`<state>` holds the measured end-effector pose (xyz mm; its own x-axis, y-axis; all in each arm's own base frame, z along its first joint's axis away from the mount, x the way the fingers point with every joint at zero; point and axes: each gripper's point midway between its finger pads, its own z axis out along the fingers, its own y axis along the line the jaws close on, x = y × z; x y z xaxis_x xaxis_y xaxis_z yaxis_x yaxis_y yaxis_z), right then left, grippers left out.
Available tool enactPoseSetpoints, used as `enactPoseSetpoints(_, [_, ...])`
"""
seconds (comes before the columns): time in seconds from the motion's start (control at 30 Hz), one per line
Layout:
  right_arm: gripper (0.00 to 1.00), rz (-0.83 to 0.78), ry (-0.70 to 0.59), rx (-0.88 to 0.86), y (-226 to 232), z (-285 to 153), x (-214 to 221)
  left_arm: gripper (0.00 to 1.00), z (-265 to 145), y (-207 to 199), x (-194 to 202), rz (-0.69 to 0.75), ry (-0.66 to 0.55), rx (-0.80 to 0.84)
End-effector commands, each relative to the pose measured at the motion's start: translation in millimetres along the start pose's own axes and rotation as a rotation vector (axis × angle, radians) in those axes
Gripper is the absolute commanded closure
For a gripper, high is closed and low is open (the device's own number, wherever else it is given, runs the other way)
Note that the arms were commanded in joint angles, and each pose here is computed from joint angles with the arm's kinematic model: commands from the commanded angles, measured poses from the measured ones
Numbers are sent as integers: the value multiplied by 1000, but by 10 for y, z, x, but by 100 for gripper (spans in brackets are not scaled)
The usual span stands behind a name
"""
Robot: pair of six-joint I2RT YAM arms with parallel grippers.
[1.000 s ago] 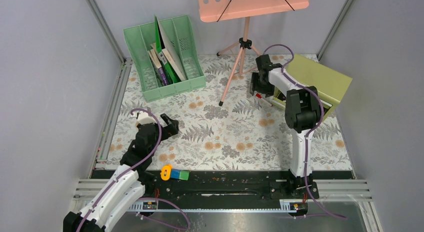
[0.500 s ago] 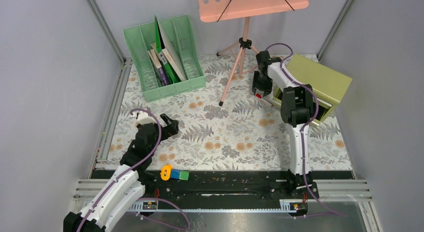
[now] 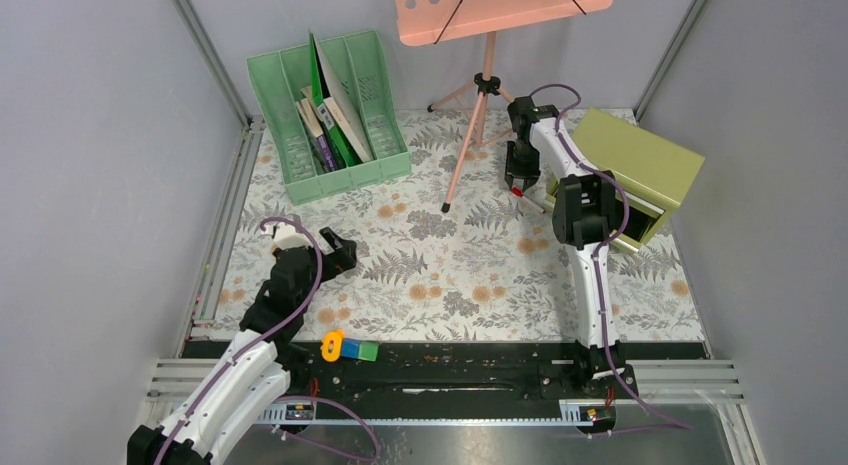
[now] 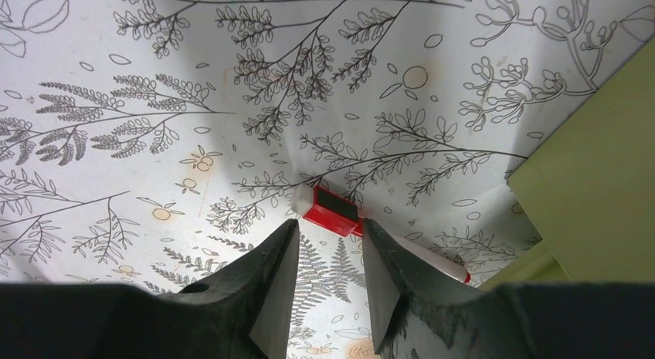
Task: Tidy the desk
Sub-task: Pick up the stationery from the center of the board.
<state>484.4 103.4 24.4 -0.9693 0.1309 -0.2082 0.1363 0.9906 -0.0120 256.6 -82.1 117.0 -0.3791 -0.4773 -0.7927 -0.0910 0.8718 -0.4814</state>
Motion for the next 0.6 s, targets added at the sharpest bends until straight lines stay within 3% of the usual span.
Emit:
enactPoseSetpoints(0.0, [55,-97,53,-53,242,7,162,1,19,-84,-85,-20,-37,42])
enactPoseSetpoints(0.27, [38,-68,51,-39,215,-30,164,1,19,-85,-89,-22,-38,43])
enactPoseSetpoints(0.57, [40,7,93,-179,331,-42,197,1,11,-81,-91,-25,-42,45])
